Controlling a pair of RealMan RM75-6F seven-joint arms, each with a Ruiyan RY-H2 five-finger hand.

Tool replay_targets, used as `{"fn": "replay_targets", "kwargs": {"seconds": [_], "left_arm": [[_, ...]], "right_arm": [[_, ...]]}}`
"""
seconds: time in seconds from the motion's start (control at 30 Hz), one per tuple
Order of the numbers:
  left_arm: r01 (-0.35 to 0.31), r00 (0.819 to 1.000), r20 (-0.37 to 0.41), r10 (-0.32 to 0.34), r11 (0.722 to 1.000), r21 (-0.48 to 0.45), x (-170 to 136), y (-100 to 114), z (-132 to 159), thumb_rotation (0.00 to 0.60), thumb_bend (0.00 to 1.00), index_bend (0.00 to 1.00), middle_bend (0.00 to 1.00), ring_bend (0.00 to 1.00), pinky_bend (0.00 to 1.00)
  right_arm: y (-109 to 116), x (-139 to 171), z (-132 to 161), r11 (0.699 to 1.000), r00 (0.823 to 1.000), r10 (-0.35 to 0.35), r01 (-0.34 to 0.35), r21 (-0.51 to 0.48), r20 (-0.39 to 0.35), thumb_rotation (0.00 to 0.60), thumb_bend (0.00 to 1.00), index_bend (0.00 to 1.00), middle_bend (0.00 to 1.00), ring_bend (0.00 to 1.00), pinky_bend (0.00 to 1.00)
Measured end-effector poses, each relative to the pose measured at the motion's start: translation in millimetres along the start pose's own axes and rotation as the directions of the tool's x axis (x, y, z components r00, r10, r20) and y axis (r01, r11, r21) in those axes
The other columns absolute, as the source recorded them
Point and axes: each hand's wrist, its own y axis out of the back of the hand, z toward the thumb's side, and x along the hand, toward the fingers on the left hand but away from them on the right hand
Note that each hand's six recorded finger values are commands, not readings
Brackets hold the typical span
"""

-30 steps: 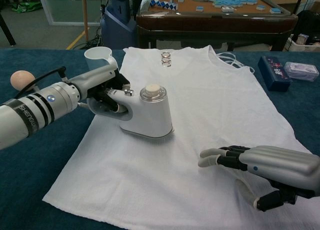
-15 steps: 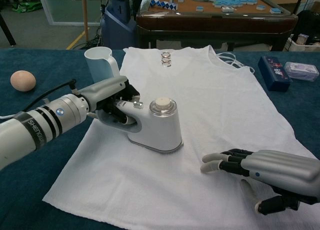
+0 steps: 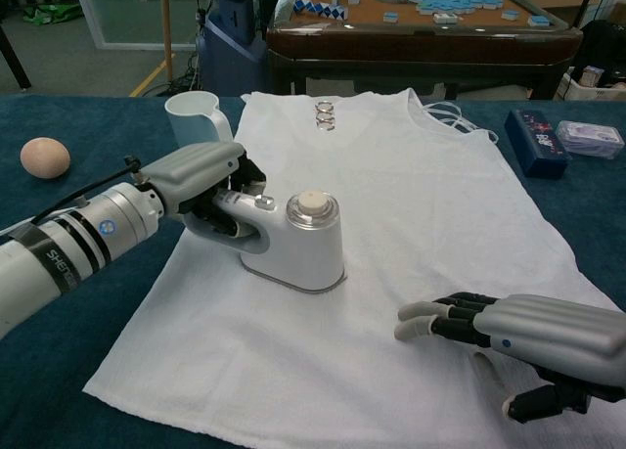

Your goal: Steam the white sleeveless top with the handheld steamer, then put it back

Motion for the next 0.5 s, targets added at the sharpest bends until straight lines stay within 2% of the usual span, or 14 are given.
{"fn": "replay_targets", "kwargs": {"seconds": [0.5], "left_arm": [[-0.046,0.997,-0.063,0.051,0.996,0.074,-10,20,-55,0.6,0.27,0.87,0.7,0.57,0.55]], "right_arm": [[1,0,1,1.0,1.0,0.003,-0.003,0.003,0.002,0.462,0.91,0.0,0.03,0.0,0.0]]}}
